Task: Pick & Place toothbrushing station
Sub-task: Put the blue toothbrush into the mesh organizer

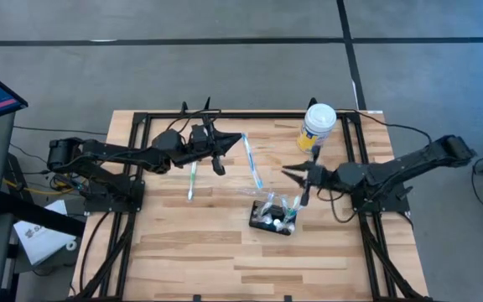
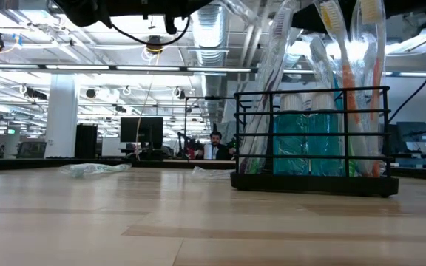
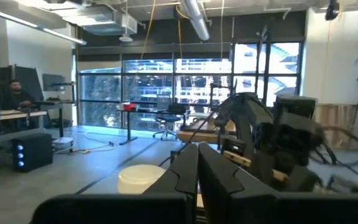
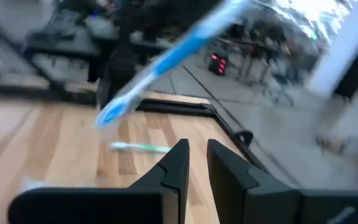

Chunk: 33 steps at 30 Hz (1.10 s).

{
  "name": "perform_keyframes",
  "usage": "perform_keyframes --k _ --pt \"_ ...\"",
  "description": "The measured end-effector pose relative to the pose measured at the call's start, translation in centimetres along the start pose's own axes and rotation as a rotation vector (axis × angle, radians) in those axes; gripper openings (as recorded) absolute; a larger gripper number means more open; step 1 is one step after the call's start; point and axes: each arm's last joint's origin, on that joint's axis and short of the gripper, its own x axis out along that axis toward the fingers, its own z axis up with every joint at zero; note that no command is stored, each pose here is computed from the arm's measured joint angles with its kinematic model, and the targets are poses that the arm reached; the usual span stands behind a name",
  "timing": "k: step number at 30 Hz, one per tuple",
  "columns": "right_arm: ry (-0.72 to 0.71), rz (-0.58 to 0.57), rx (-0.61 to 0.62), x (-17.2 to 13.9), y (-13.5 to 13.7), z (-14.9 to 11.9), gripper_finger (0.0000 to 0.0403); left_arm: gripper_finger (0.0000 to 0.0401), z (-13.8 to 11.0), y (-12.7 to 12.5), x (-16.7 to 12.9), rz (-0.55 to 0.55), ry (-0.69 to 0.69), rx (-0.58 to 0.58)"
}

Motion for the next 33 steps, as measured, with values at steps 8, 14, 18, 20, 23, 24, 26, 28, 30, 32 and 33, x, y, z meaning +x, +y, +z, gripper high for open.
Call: perform_keyframes --k 8,14,18,20,23,24,26,28,30,32,33 --pt "-0.015 -0.014 -0.263 2.0 1.4 1.5 0.0049 0.0000 0.0 -0.1 0.0 -0.018 -0.001 -0.013" --pt "-0.016 -0.020 -0.489 3.6 2.1 3.2 0.0049 0.0000 0.0 -0.1 0.0 -0.031 0.001 -0.014" --pt "0.043 -0.060 -0.658 4.4 3.1 3.5 0.0049 0.0000 0.0 -0.1 0.0 -0.037 0.003 -0.013" --pt "0.057 -0.082 -0.730 4.7 3.9 3.7 0.0049 0.0000 0.0 -0.1 0.0 -0.046 0.005 -0.017" --pt "0.119 -0.130 -0.904 4.7 5.4 3.6 0.0049 0.0000 -0.1 -0.2 0.0 -0.068 0.007 -0.030" --pt "0.137 -0.150 -0.956 4.6 5.8 3.7 0.0049 0.0000 -0.1 -0.2 0.0 -0.077 0.008 -0.041" --pt "0.151 -0.171 -1.035 4.5 6.7 4.0 0.0049 0.0000 -0.1 -0.3 0.0 -0.097 0.008 -0.049" --pt "0.162 -0.168 -1.113 4.4 7.7 4.1 0.0049 0.0000 -0.1 -0.3 0.0 -0.110 0.009 -0.065" --pt "0.163 -0.160 -1.164 4.3 8.7 4.3 0.0050 0.0000 -0.1 -0.4 0.0 -0.131 0.011 -0.090" --pt "0.154 -0.147 -1.196 4.4 9.6 4.5 0.0053 0.0000 -0.1 -0.4 0.0 -0.144 0.013 -0.102" --pt "0.157 -0.145 -1.218 4.5 10.0 4.6 0.0055 0.0000 -0.1 -0.4 0.0 -0.150 0.013 -0.111"
